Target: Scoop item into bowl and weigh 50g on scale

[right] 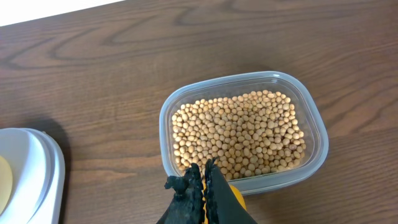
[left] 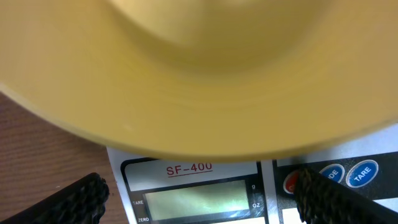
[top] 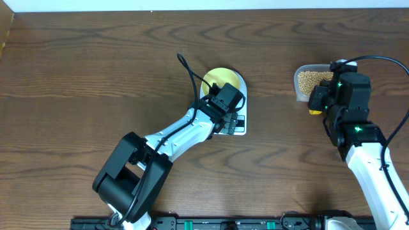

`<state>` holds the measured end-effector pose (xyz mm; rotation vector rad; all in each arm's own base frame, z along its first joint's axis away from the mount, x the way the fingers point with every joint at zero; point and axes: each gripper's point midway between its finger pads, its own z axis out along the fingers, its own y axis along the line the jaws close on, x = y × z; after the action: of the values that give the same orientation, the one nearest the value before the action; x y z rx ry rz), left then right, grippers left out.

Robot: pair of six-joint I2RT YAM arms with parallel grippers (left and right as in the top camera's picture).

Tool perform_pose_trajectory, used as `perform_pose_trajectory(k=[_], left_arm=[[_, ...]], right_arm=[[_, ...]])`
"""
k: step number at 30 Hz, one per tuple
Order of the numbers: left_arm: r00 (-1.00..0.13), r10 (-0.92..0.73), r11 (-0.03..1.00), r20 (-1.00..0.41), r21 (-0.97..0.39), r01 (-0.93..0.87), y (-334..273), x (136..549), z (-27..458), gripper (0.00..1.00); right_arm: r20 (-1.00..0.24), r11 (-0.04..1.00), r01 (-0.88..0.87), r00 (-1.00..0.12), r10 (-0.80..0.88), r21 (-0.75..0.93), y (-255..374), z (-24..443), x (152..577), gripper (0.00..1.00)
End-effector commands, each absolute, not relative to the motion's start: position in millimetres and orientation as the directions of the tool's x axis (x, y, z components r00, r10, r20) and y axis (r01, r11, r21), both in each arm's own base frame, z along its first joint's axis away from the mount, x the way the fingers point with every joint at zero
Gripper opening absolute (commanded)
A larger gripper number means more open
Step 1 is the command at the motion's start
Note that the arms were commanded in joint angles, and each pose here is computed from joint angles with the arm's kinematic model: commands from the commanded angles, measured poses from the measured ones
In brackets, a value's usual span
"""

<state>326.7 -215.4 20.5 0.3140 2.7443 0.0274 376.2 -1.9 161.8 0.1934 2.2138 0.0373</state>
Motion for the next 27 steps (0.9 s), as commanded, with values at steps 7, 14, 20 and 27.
perform_pose_trajectory(k=[7, 14, 20, 27], left_arm=[[-0.922, 0.223, 0.974, -0.318, 0.1, 0.201, -204.0, 316.8, 0.6, 0.98], [-0.92, 0.221, 0.975, -0.323, 0.097, 0.2, -204.9, 317.8, 0.7, 0.98], [-0.92, 0.222, 0.975, -0.323, 0.097, 0.201, -204.9, 317.8, 0.7, 0.97], [-0.911, 0.214, 0.977, -0.351, 0.082, 0.198, -209.2, 323.1, 6.7, 0.98]], right_arm=[[-0.799, 0.988, 0.134, -0.584, 0.142, 0.078, -7.3, 166.6, 379.4, 0.01], [-0.799, 0.988, 0.134, -0.584, 0.142, 0.078, -7.3, 166.6, 379.4, 0.01], [-0.799, 0.988, 0.134, -0.584, 0.142, 0.078, -7.3, 166.8, 379.5, 0.01], [-0.8, 0.988, 0.134, -0.582, 0.142, 0.078, -7.3, 167.2, 379.7, 0.01]])
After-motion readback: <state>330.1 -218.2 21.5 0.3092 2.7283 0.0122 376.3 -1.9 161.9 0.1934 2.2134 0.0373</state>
